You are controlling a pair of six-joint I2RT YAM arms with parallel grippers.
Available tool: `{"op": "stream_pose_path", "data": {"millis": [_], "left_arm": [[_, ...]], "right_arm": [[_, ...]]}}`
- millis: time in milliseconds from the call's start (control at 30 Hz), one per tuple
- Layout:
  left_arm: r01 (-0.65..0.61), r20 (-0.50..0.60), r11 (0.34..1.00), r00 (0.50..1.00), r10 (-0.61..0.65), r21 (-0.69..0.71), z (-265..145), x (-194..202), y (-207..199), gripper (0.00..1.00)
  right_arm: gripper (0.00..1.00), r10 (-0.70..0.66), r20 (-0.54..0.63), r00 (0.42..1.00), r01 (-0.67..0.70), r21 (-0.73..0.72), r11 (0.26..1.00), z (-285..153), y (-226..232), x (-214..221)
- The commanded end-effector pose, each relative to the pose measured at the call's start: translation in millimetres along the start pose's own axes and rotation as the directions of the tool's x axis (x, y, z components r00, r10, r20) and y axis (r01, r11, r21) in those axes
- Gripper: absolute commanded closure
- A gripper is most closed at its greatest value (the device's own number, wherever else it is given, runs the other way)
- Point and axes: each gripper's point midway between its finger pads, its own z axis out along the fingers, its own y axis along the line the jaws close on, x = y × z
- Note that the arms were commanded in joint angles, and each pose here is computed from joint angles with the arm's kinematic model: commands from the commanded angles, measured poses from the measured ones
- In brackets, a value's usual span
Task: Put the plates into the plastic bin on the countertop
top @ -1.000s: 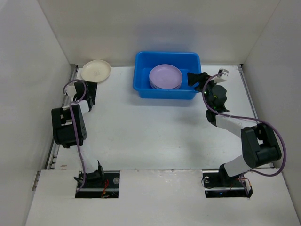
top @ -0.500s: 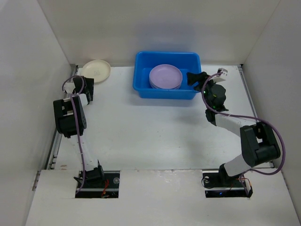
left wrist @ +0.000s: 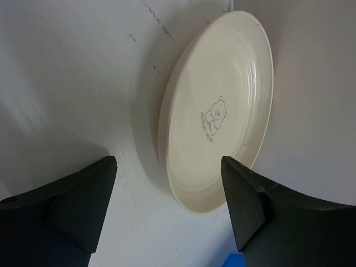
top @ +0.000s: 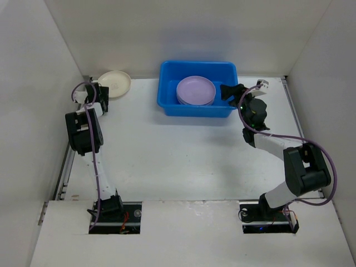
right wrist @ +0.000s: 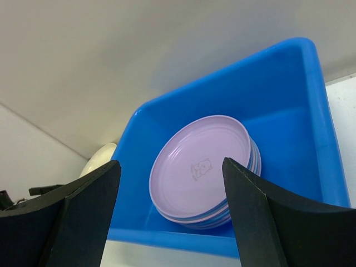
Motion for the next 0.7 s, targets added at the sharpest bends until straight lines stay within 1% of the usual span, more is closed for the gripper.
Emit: {"op": "stream_pose_path", "data": {"millis": [0,33,133,333,367,433,667], "left_arm": [[-0.005,-0.014,0.995,1.000,0.004,-0.103,11.0,1.8,22.4,0.26],[-0.004,-0.018,0.994,1.000,0.002,-0.110,13.0,2.8,23.7,0.27],[0.007,-0.025,0.990,1.000,-0.011,-0.143,20.3,4.4,30.3,0.33],[0.004,-0.039,0.984,0.999,-0.011,-0.176,28.7,8.9,35.9,0.50],[0.004,-0.041,0.984,0.999,-0.011,-0.177,29.8,9.5,36.3,0.54],[0.005,-0.042,0.983,0.999,-0.013,-0.181,31.7,9.8,36.5,0.64],[0.013,-0.053,0.979,0.998,-0.025,-0.203,33.5,11.2,40.5,0.88]], "right_arm": [[0.21,0.018,0.053,0.998,-0.015,-0.065,0.998,8.8,20.5,-18.7],[0.21,0.018,0.052,0.998,-0.015,-0.066,0.998,8.8,20.7,-18.5],[0.21,0.020,0.056,0.998,-0.017,-0.063,0.998,8.8,19.1,-19.9],[0.21,0.034,0.055,0.998,-0.030,-0.066,0.997,8.0,17.4,-20.5],[0.21,0.034,0.054,0.998,-0.030,-0.065,0.997,7.8,17.0,-19.9],[0.21,0.034,0.054,0.998,-0.030,-0.065,0.997,7.8,17.0,-19.9],[0.21,0.036,0.061,0.997,-0.032,-0.064,0.997,6.7,15.2,-22.5]]}}
